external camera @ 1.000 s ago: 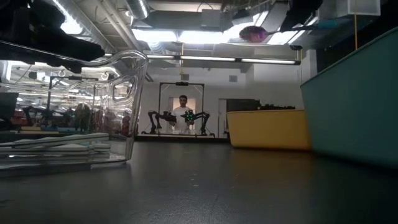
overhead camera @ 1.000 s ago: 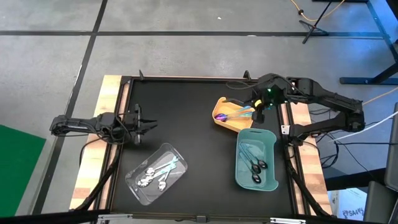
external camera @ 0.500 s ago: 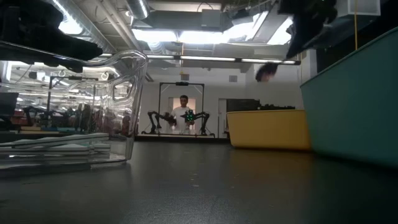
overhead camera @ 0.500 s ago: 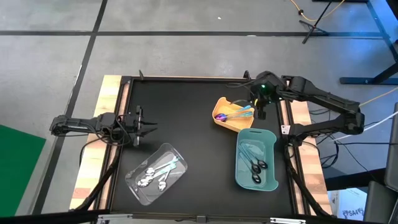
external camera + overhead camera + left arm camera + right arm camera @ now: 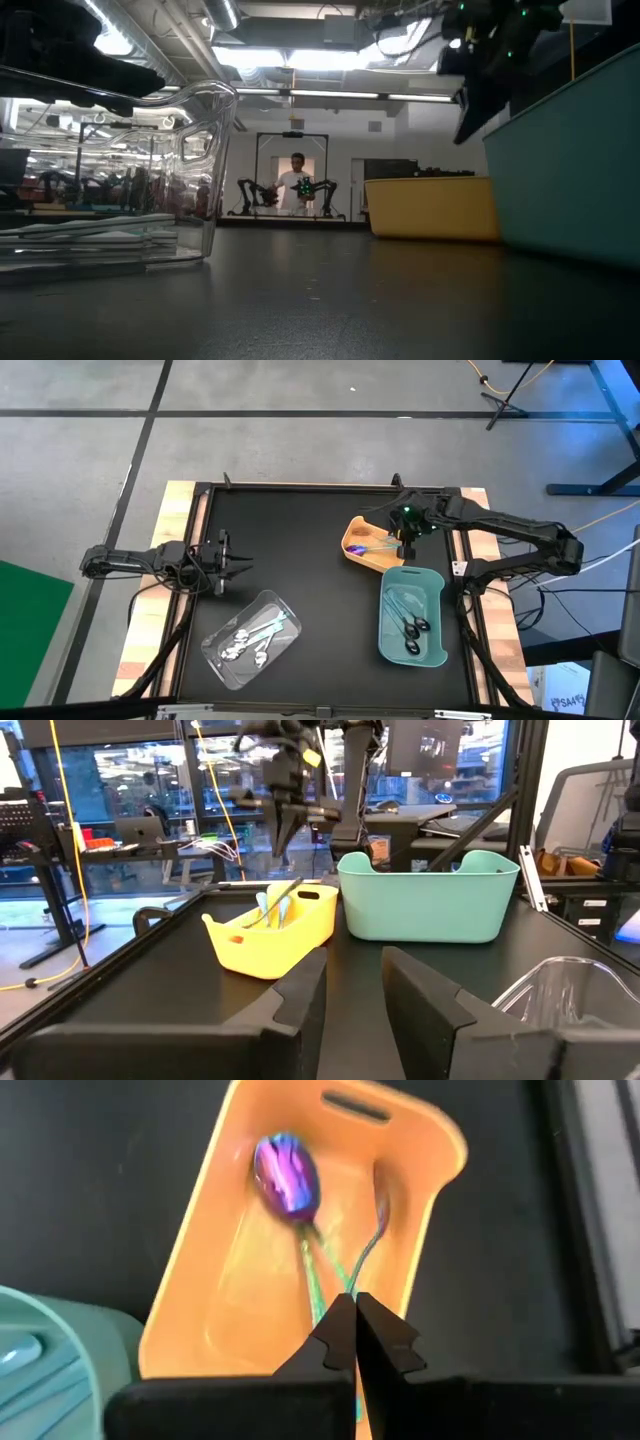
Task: Sort silverware by color (type)
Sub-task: Return to Home Position
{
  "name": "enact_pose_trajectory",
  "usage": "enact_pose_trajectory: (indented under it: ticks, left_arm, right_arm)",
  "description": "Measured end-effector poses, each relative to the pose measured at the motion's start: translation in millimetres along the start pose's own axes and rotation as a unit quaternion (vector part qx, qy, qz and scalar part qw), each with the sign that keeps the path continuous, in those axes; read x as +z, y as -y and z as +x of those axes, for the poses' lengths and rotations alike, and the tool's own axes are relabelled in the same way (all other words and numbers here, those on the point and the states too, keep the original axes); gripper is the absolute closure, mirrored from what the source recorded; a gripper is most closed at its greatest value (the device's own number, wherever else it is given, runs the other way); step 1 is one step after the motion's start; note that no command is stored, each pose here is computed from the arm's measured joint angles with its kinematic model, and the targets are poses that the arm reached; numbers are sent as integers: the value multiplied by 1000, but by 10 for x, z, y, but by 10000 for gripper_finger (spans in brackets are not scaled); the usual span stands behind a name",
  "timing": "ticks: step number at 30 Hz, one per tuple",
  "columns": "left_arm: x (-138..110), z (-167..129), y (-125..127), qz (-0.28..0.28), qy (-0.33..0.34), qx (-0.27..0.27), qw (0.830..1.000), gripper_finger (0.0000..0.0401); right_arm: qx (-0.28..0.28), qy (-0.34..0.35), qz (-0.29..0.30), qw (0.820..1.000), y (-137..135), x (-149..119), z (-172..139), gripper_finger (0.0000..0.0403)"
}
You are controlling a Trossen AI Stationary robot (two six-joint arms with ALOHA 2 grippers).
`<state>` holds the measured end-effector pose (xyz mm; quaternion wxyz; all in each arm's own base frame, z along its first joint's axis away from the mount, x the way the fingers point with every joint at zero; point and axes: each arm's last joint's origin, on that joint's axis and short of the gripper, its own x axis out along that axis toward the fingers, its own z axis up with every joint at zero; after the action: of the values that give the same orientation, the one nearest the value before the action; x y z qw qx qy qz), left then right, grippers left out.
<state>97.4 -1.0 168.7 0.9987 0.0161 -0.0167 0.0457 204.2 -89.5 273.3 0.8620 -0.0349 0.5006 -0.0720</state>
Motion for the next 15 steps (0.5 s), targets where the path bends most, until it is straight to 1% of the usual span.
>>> enact_pose_trajectory:
  ticks: [4,8,15]
  left_arm:
    - [0,0,0,0,0,0,1000,307]
    - [0,0,0,0,0,0,1000,307]
    - [0,0,0,0,0,0,1000,307]
  right_arm:
    - [11,-29,3,1000,-17,-75,180,403]
    - [17,-48,5,999,-21,-101,278,403]
    - [14,-39,4,999,5,-44,391,402]
